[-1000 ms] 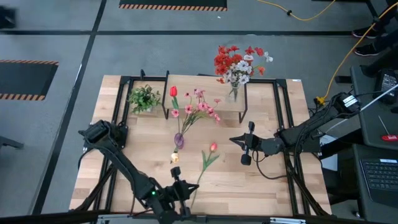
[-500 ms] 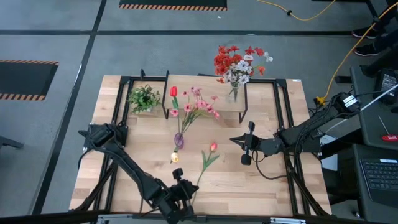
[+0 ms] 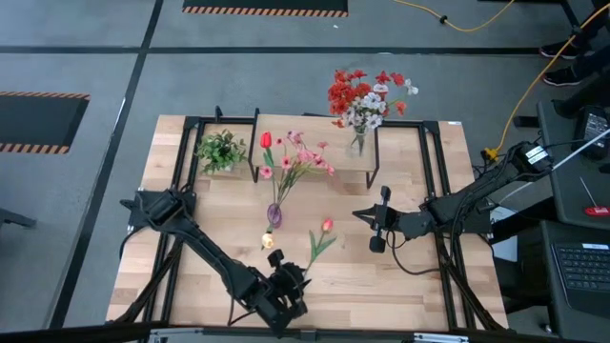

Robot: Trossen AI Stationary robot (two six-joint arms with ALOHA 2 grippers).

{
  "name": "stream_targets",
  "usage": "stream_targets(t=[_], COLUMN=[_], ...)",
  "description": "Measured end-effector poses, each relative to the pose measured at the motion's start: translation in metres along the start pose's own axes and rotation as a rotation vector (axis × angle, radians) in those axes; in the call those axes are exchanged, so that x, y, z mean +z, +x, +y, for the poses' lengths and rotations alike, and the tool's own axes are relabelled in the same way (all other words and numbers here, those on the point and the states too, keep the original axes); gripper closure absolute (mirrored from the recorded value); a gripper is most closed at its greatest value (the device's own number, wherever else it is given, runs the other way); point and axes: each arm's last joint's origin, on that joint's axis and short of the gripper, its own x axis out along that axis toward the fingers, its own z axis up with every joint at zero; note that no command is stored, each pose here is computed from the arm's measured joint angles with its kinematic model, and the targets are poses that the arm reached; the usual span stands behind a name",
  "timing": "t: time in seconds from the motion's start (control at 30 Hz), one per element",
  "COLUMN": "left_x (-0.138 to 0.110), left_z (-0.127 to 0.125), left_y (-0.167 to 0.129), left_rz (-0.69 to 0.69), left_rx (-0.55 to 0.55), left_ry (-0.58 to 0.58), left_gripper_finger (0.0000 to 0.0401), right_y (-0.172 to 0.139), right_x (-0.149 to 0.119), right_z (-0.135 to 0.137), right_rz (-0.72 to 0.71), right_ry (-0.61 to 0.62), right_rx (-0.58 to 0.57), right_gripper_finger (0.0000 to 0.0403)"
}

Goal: Pick and place flowers into a vace then onto a shelf
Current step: Put the pink flower into the purple vase

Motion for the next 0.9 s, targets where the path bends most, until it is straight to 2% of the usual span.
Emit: stream_targets(t=[0.17, 0.37, 0.73, 0.9], left_x=[-0.008, -0.015, -0.015, -0.023], left_z=[0.004, 0.01, 0.017, 0.018], left_y=[0.019, 0.038, 0.05, 0.054], left_rz=[0.066, 0.223, 0.268, 0.33], left_rx=[0.019, 0.011, 0.036, 0.04], left_ry=[-0.079, -0.165, -0.172, -0.183], left_gripper_finger=[0.0229, 0.0227, 0.023, 0.023], right_y=[0.0, 0.0, 0.0, 0.0], right_x=[0.0, -0.001, -0.001, -0.001], right_z=[0.0, 0.0, 0.0, 0.0], right_rz=[0.003, 0.006, 0.008, 0.011], right_ry=[-0.002, -0.005, 0.016, 0.014], right_rx=[0.0, -0.001, -0.001, -0.001], right_gripper_finger=[0.0386, 0.0386, 0.0386, 0.0386])
